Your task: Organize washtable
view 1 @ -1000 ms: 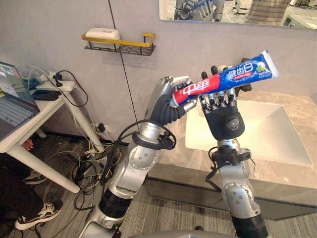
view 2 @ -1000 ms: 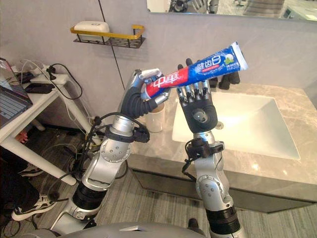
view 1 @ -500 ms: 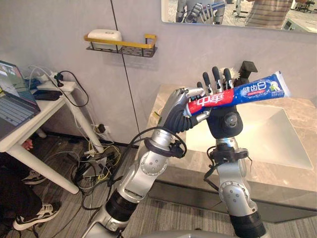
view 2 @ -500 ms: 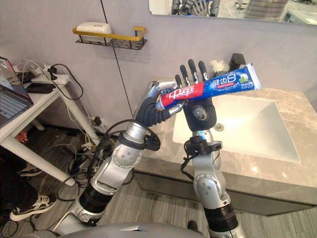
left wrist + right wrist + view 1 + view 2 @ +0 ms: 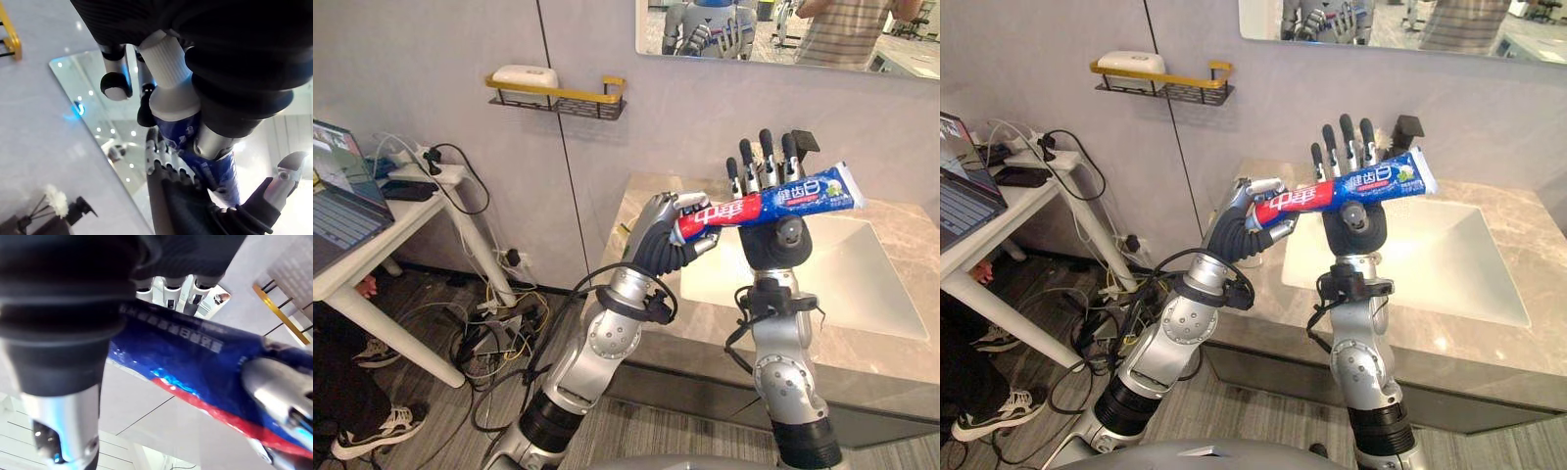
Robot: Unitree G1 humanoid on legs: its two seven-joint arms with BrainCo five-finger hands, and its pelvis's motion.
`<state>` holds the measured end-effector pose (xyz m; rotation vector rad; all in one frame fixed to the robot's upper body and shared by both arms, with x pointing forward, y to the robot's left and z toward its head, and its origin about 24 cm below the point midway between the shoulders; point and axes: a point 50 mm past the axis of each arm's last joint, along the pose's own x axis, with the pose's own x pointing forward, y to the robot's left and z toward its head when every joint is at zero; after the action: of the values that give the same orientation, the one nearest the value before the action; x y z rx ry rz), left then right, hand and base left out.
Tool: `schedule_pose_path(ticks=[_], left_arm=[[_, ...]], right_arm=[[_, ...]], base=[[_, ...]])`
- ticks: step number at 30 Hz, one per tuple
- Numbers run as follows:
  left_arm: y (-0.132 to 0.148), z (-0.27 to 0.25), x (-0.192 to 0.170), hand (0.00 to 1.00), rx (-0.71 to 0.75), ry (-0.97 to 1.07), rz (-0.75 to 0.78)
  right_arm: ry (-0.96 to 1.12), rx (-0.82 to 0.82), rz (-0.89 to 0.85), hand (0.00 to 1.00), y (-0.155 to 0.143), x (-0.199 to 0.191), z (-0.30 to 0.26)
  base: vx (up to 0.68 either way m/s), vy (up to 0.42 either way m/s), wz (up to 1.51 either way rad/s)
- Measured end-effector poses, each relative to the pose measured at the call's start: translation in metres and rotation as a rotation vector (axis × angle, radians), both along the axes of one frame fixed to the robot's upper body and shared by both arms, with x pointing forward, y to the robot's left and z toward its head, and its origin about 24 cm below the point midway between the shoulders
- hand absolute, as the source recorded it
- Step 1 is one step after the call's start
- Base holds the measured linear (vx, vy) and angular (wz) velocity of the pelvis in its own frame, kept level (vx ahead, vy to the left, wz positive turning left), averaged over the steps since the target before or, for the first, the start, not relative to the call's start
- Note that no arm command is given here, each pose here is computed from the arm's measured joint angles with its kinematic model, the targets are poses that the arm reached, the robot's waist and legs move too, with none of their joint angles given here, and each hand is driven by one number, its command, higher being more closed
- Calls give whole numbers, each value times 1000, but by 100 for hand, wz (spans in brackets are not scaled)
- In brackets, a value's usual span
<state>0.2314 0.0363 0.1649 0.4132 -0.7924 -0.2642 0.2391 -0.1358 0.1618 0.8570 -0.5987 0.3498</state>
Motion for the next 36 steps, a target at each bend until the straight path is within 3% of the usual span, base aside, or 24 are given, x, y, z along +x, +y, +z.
schedule_pose_path(ticks=[14, 15, 36], left_arm=[[0, -5, -4, 100, -6, 12, -13], [-2, -5, -5, 100, -5, 13, -21], [-19, -7, -14, 100, 5, 24, -105]], right_arm=[[0, 12, -1, 0, 2, -1, 0], [1, 11, 5, 100, 3, -1, 0], [-22, 57, 43, 100, 9, -2, 4]], base=[[0, 0, 0], [0, 0, 0], [0, 0, 0]])
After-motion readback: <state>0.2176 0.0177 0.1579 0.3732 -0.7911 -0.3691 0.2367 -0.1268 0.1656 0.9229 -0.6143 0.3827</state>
